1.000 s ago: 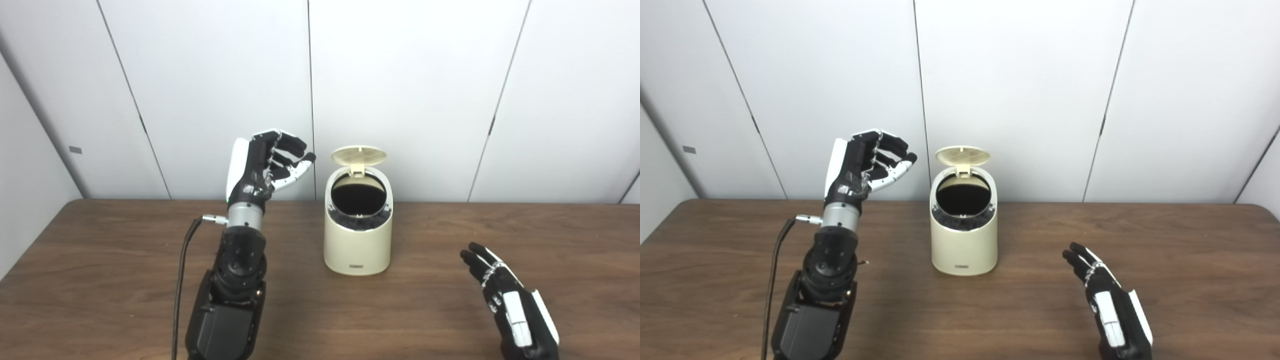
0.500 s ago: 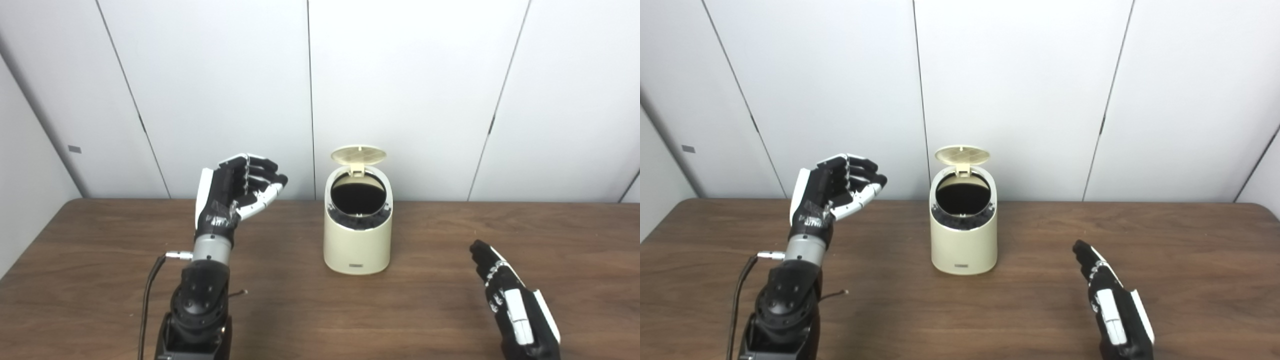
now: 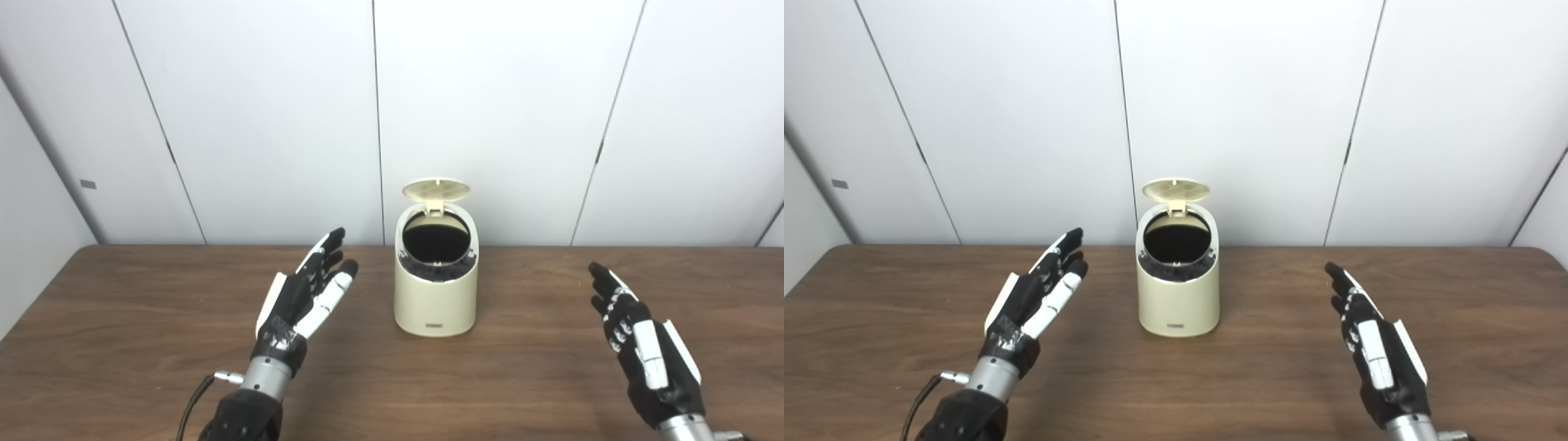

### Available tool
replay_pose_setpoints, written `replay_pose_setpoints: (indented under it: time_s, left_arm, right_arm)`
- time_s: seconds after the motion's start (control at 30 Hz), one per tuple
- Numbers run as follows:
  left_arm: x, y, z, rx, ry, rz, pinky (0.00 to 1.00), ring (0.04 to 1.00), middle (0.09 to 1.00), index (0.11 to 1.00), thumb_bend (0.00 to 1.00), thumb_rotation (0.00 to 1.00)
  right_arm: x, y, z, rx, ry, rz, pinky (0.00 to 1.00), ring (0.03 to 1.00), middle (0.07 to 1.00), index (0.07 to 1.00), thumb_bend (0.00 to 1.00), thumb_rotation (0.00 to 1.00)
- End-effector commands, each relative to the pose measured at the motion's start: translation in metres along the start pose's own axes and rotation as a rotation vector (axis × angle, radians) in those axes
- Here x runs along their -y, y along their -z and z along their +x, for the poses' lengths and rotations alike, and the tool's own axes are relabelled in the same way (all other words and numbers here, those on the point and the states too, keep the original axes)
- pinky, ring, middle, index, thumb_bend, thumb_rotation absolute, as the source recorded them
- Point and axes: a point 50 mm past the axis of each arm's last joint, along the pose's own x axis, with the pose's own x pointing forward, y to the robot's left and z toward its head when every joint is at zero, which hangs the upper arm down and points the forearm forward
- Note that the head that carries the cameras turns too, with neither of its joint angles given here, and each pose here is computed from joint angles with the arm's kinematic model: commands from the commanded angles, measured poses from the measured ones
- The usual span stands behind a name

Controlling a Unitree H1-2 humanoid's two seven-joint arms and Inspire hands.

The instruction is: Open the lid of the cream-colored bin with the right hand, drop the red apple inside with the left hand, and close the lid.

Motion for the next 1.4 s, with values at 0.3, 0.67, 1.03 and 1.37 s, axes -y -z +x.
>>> replay_pose_setpoints:
  time_s: [0.3,0.67,1.03,1.37]
  left_arm:
    - [-0.002,0.025,-0.027,-0.035,-0.089,-0.059,1.0,1.0,1.0,1.0,0.57,0.91]
    - [-0.006,0.05,-0.039,-0.105,-0.157,-0.105,1.0,1.0,1.0,1.0,0.58,0.99]
    - [-0.011,0.06,-0.045,-0.132,-0.16,-0.109,1.0,1.0,1.0,1.0,0.61,0.99]
    - [-0.007,0.061,-0.047,-0.137,-0.16,-0.101,1.0,1.0,1.0,1.0,0.6,1.0]
  right_arm:
    - [-0.007,-0.07,0.066,0.14,-0.045,-0.134,1.0,0.991,0.949,0.924,0.69,0.96]
    - [-0.029,-0.114,0.113,0.168,-0.044,-0.146,1.0,0.952,0.917,0.857,0.66,0.9]
    - [-0.048,-0.13,0.158,0.176,-0.15,-0.393,0.96,0.995,0.964,0.862,0.7,1.0]
    - [-0.073,-0.128,0.183,0.149,-0.245,-0.671,0.98,0.986,0.955,0.823,0.58,1.0]
